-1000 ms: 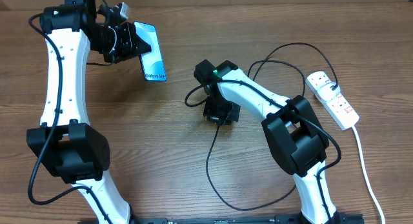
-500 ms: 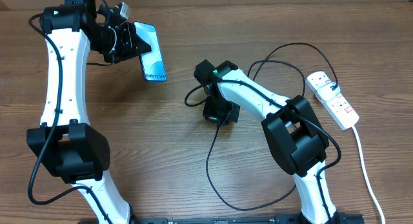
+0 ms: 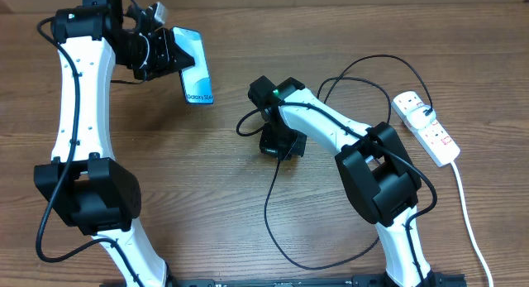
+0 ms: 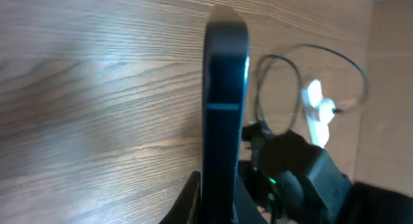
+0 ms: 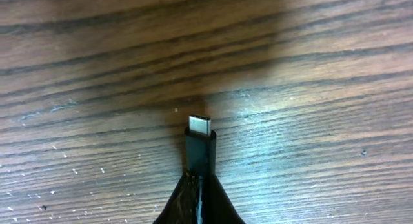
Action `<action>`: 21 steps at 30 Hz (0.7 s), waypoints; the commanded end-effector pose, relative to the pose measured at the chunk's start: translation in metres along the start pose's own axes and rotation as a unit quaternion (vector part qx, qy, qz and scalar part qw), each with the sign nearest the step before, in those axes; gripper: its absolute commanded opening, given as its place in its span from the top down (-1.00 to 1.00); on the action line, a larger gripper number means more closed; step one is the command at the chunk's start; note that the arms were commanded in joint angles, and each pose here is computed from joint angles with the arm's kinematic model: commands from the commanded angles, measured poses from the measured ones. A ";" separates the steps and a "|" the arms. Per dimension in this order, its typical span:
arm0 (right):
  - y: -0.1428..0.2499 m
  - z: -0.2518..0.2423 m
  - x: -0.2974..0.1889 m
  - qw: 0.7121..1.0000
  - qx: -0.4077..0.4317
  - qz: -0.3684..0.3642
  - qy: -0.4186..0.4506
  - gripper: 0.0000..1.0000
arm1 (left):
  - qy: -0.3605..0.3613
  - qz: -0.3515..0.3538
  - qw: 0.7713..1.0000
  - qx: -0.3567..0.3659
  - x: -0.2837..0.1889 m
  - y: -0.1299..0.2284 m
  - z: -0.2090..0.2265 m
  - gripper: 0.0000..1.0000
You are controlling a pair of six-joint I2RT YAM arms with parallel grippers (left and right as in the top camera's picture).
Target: Plug charger to phone and switch on socket
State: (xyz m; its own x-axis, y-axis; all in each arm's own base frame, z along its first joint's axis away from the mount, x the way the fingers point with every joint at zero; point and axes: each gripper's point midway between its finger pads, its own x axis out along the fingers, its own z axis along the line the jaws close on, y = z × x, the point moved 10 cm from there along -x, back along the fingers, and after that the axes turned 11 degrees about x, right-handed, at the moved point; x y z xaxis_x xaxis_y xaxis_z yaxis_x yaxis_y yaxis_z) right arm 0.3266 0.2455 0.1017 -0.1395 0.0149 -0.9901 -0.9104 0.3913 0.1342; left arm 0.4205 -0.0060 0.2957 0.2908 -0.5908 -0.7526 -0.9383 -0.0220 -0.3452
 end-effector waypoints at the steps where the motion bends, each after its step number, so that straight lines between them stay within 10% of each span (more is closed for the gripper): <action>1: -0.005 0.007 -0.017 0.998 -0.047 -0.017 -0.029 0.93 | 0.133 -0.035 0.985 0.102 -0.011 -0.003 -0.029 0.92; 21: 0.082 -0.018 -0.207 0.921 -0.261 -0.163 -0.237 0.92 | 0.405 -0.143 0.872 0.234 -0.036 -0.020 -0.066 0.92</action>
State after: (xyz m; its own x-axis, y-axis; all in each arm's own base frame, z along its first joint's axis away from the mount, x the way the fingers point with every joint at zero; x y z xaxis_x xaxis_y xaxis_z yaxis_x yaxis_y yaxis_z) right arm 0.2835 0.2506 0.3075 0.2486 0.3867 -0.8881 -0.9641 0.0108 -0.2652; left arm 0.4265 -0.0321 0.3448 0.1763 -0.9722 -0.1543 -0.6715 -0.0041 -0.7410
